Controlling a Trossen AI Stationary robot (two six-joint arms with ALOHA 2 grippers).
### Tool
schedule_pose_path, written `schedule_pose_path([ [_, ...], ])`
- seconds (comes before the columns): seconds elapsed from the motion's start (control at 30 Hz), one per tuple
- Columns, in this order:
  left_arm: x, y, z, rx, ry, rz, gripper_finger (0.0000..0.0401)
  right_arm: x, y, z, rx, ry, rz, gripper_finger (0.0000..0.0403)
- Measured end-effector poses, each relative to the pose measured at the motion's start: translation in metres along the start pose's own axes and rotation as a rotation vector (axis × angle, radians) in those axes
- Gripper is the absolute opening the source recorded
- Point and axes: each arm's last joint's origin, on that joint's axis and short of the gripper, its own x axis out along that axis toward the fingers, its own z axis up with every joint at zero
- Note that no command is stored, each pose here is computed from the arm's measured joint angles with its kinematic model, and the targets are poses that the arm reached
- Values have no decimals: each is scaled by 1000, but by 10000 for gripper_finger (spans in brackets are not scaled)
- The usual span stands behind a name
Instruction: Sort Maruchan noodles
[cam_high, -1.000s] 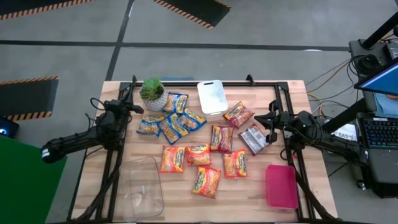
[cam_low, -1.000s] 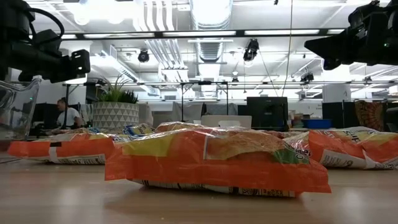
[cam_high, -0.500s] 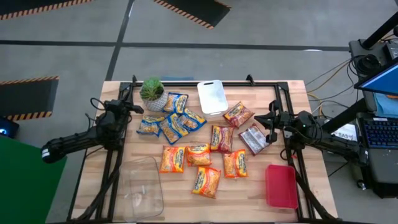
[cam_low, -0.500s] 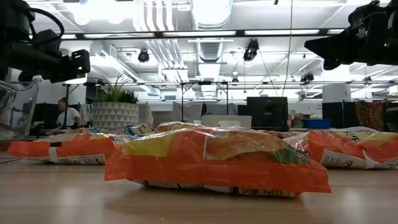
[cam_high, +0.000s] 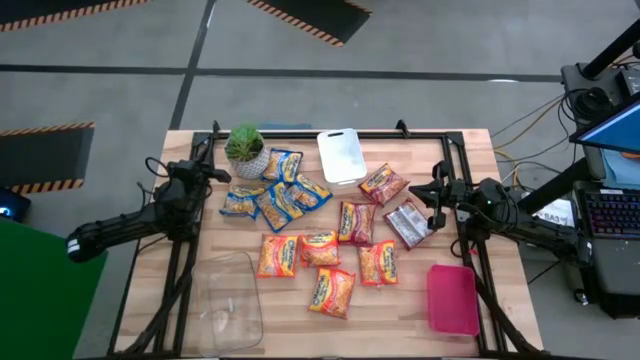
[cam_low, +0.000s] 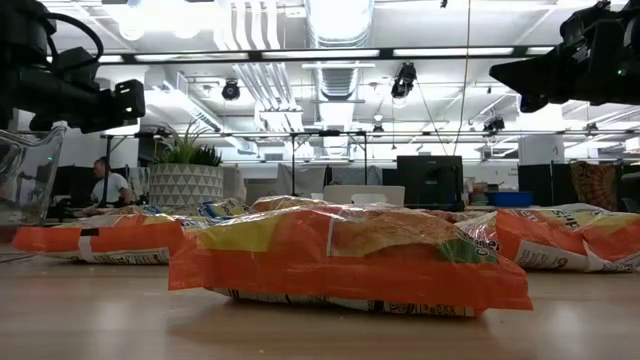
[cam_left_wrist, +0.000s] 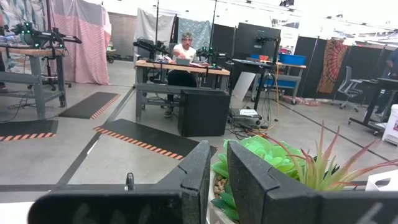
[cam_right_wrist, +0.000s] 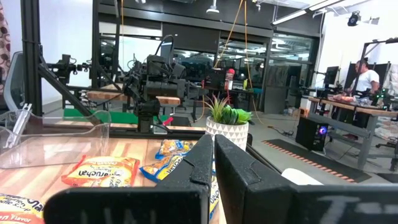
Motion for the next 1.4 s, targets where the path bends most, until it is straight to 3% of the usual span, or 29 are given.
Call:
schedule_pose_path([
  [0.37, 0, 0, 0, 0, 0, 0, 39, 0, 0, 0, 18, -1, 1, 9],
  [0.53, 0, 0, 0, 0, 0, 0, 39, 0, 0, 1, 442, -15, -2, 9],
  [0.77, 0, 0, 0, 0, 0, 0, 39, 0, 3, 5, 594, -27, 92, 9],
  [1.0, 0, 0, 0, 0, 0, 0, 39, 0, 8, 21, 628, -116, 180, 9],
  [1.13, 0, 0, 0, 0, 0, 0, 39, 0, 9, 40, 588, -164, 212, 9],
  [1.4, 0, 0, 0, 0, 0, 1, 39, 10, 6, 62, 574, -149, 213, 9],
])
